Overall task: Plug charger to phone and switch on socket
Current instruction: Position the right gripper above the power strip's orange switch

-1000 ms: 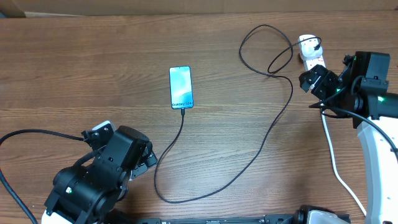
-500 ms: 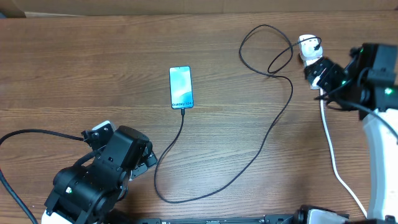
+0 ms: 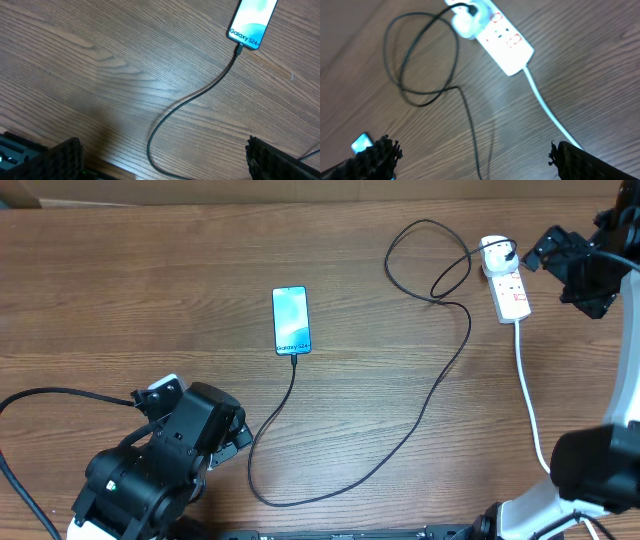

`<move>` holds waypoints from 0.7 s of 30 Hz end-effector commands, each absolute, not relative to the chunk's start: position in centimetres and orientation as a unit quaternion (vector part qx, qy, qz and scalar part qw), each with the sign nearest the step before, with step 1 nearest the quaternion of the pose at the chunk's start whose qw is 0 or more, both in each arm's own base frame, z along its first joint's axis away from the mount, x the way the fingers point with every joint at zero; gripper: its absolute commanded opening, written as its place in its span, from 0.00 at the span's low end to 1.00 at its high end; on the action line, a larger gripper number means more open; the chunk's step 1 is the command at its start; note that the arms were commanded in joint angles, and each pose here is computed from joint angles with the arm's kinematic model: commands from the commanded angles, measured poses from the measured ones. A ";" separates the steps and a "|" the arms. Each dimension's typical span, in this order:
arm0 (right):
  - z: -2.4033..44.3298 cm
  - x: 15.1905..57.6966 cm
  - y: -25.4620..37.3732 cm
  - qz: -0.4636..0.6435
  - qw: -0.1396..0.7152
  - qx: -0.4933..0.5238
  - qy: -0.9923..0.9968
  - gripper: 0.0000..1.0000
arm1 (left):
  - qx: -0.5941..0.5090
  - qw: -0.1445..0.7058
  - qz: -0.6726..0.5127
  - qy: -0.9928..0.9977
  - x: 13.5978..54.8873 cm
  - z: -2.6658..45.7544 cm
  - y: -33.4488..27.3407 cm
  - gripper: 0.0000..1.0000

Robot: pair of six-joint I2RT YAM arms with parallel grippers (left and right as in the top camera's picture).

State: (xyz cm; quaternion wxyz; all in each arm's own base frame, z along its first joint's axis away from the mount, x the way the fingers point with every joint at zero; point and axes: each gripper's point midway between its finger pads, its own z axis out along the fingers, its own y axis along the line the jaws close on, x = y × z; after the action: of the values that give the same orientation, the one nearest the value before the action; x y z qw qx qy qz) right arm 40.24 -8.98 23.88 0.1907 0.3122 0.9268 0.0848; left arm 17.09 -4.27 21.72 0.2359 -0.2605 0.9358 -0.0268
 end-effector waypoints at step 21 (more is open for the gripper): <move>24.4 48.3 -16.4 0.009 0.348 0.328 0.878 1.00 | -0.270 0.242 -0.021 0.932 17.2 21.6 -4.0 1.00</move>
State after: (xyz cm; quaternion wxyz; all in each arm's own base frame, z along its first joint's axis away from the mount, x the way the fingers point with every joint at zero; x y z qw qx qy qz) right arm 48.18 -15.23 25.45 0.3530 0.3181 0.8790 0.0395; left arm 17.09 -4.27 21.72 0.2359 -0.2607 0.9358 -0.0268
